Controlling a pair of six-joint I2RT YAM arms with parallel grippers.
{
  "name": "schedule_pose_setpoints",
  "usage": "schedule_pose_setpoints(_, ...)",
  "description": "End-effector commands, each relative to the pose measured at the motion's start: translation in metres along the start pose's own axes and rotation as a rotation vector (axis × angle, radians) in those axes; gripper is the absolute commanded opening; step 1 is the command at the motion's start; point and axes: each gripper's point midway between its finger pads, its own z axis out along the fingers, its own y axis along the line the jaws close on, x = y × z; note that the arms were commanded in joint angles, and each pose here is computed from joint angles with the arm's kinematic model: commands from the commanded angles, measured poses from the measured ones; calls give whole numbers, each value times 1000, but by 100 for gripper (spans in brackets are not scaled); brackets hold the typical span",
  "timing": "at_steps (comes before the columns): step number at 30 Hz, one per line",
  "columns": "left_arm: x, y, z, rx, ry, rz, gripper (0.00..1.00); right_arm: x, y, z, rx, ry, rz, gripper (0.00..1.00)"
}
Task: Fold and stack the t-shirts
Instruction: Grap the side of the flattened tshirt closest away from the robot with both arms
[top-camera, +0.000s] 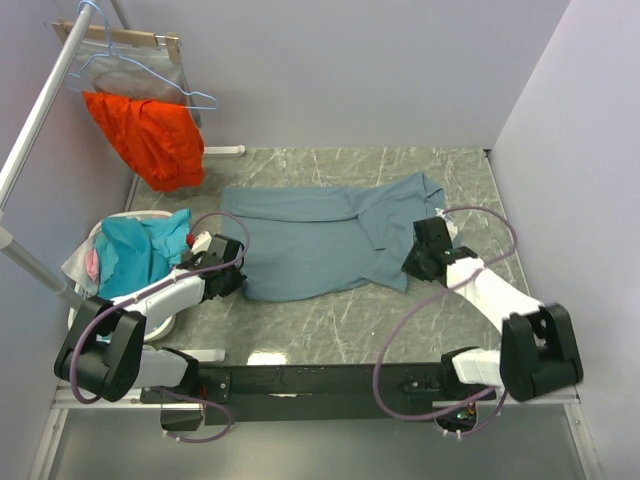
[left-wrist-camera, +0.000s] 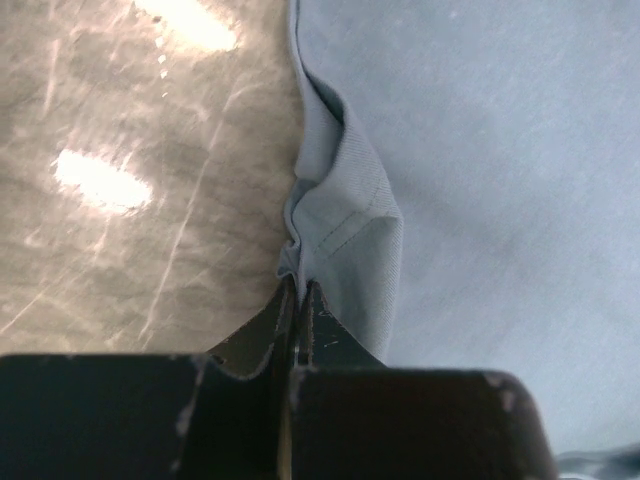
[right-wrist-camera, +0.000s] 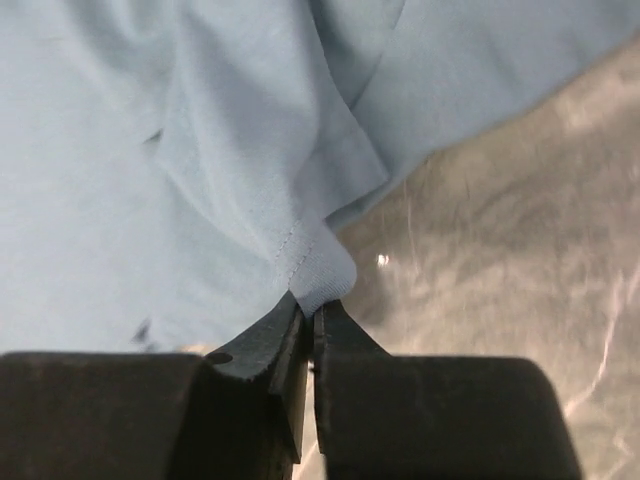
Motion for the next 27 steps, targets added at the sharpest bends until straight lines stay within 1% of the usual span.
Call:
schedule_pose_setpoints(1, 9, 23, -11, -75, 38, 59, 1, 15, -9, -27, -8, -4, 35, 1)
schedule_pose_setpoints(2, 8, 23, -13, -75, 38, 66, 1, 18, -11, -39, -21, -7, 50, 0)
schedule_pose_setpoints(8, -4, 24, -37, -77, 13, 79, 1, 53, -27, -77, -53, 9, 155, 0)
schedule_pose_setpoints(10, -6, 29, -44, -87, 7, 82, 1, 60, -30, -86, -79, 4, 201, 0)
schedule_pose_setpoints(13, -5, 22, -50, -41, 11, 66, 1, 74, -38, -93, -94, 21, 229, 0)
schedule_pose_setpoints(15, -4, 25, -50, -50, 12, 58, 1, 81, -44, -93, -80, 38, 236, 0)
schedule_pose_setpoints(21, -3, 31, -49, -91, 19, 47, 1, 82, -51, -94, -48, 35, 229, 0)
schedule_pose_setpoints(25, -6, 32, -53, -91, 1, 28, 1, 77, -50, -93, -41, 22, 214, 0)
schedule_pose_setpoints(27, -12, 29, -57, -83, -24, 17, 1, 68, -46, -97, -50, -6, 214, 0)
